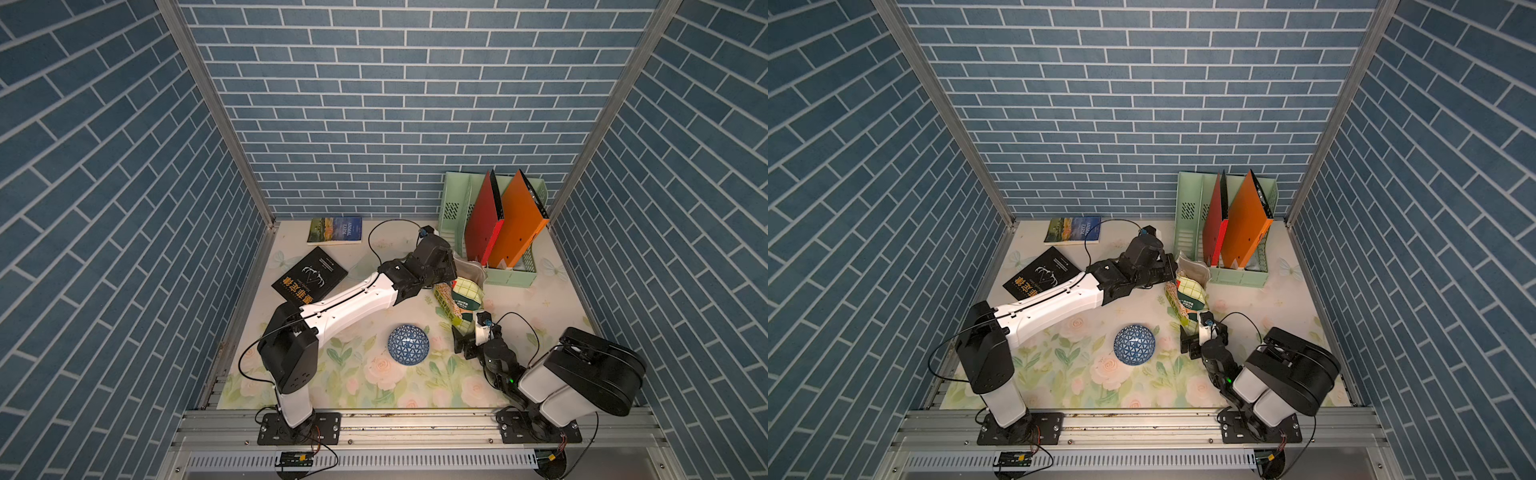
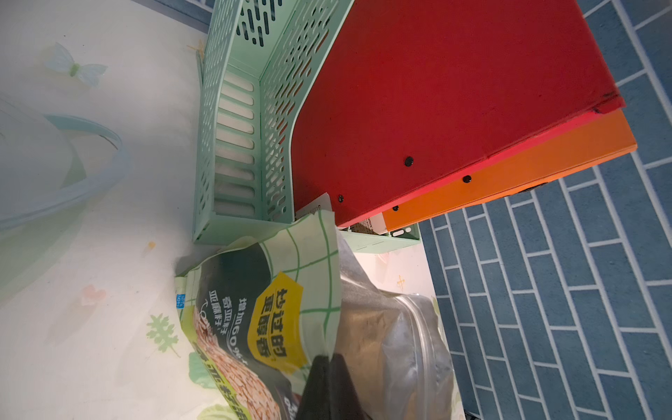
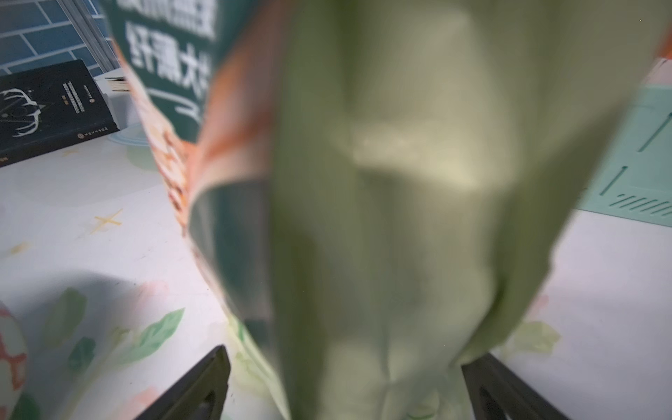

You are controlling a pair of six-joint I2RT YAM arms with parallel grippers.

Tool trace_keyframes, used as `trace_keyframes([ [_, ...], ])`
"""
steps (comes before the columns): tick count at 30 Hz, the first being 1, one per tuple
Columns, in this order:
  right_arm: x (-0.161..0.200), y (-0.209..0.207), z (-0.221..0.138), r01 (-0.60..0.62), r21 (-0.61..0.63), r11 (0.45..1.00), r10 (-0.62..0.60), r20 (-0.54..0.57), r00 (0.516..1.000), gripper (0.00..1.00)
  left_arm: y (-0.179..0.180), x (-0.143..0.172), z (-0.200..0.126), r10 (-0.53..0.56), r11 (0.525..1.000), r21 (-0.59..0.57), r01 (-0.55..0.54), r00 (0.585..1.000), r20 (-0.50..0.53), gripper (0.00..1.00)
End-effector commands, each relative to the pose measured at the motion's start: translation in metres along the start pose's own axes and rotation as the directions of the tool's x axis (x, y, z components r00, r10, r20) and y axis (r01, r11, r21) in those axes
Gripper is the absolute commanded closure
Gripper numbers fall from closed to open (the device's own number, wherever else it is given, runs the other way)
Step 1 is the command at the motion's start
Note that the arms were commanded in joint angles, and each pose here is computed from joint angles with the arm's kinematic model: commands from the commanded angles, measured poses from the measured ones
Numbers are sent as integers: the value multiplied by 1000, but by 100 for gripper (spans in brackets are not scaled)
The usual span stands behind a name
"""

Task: Pour the oats into the breakfast bowl
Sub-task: Pick up the oats bag from the center of the board.

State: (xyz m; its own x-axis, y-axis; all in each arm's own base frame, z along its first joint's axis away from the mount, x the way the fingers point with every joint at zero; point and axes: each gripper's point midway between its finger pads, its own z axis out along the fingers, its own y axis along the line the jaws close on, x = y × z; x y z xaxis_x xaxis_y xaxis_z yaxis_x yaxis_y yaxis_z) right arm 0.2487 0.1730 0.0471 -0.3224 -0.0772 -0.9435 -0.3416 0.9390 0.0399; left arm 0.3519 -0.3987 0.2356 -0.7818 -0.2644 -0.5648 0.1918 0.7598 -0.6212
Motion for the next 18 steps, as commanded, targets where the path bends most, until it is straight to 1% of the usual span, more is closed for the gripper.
trace_keyframes([
  [1, -7, -5, 0, 37, 36, 999, -39, 55, 998, 1, -18, -20, -5, 0, 999, 52, -3, 999, 49, 100],
  [5, -6, -8, 0, 15, 45, 999, -18, 76, 997, 0, -19, -18, -5, -2, 998, 58, -1, 999, 39, 100],
  [8, -3, -7, 2, 27, 41, 999, -30, 73, 997, 1, -19, -15, -3, -3, 998, 60, 1, 1000, 28, 100],
  [12, -10, -5, 2, 39, 33, 999, -42, 121, 992, 1, -18, -14, -2, -6, 998, 56, 5, 1000, 24, 100],
  [18, -13, 0, 12, 56, 13, 998, -57, 136, 989, 0, -15, -11, -1, -6, 999, 49, 5, 1000, 14, 100],
])
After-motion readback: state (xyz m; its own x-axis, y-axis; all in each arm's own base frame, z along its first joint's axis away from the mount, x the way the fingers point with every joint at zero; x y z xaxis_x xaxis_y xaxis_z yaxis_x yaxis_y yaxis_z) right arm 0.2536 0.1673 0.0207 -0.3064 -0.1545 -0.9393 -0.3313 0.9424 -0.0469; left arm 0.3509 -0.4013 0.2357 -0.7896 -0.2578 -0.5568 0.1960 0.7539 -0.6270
